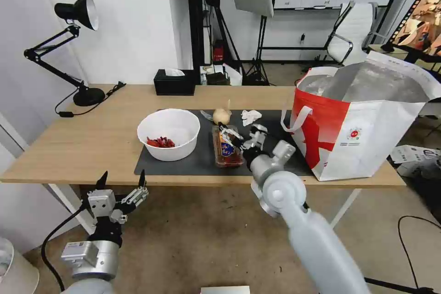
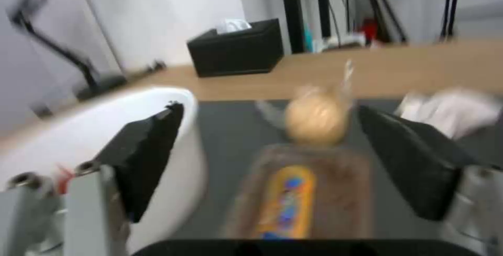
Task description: Pick up the trash from the table and place it into the takeout bag.
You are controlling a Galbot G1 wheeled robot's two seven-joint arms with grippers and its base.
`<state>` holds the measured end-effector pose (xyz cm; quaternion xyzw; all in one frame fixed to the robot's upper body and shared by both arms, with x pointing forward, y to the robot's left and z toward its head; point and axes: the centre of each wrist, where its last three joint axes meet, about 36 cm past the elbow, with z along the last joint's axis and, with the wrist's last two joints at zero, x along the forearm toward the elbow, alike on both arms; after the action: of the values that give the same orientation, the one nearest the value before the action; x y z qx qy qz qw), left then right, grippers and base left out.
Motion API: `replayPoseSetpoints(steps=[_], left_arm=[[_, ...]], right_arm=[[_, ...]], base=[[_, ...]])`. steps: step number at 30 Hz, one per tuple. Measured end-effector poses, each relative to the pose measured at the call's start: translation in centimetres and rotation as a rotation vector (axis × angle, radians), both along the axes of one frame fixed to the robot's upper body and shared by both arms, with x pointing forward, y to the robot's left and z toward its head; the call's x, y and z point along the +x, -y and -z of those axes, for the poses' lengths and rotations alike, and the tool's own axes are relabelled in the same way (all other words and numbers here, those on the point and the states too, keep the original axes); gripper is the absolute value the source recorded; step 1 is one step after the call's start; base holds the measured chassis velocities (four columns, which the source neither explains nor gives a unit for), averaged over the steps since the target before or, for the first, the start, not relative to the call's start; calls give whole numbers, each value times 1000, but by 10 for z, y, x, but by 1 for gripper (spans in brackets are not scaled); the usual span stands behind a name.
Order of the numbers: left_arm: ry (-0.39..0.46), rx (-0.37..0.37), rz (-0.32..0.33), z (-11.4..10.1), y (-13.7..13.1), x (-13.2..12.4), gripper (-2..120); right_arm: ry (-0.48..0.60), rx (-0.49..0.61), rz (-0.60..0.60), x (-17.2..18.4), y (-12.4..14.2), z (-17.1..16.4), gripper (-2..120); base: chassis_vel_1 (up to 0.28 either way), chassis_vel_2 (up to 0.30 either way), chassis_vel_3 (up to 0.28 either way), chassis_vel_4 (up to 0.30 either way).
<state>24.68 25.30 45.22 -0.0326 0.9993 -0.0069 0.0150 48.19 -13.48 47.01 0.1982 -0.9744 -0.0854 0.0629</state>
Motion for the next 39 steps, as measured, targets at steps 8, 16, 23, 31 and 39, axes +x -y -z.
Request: replayPoseSetpoints(steps=[8, 16, 23, 31, 39], left_arm=[[-18, -52, 19, 1, 2, 2, 100], [-130, -254, 110, -8, 10, -1, 100], [-183, -477, 245, -24, 5, 10, 100], [-274, -779, 451, -37, 3, 42, 100], [-345, -923, 549, -43, -6, 87, 100]], right_arm=[[74, -287, -168, 55, 36, 14, 54], [21, -308, -214, 67, 48, 17, 28], [-8, -343, -332, 93, 35, 17, 1], [-19, -353, -325, 95, 39, 20, 0], [-31, -353, -315, 92, 41, 24, 0]], base=[[0, 0, 0, 0], [0, 0, 0, 0], [0, 0, 0, 0], [0, 0, 0, 0], [0, 0, 0, 0]])
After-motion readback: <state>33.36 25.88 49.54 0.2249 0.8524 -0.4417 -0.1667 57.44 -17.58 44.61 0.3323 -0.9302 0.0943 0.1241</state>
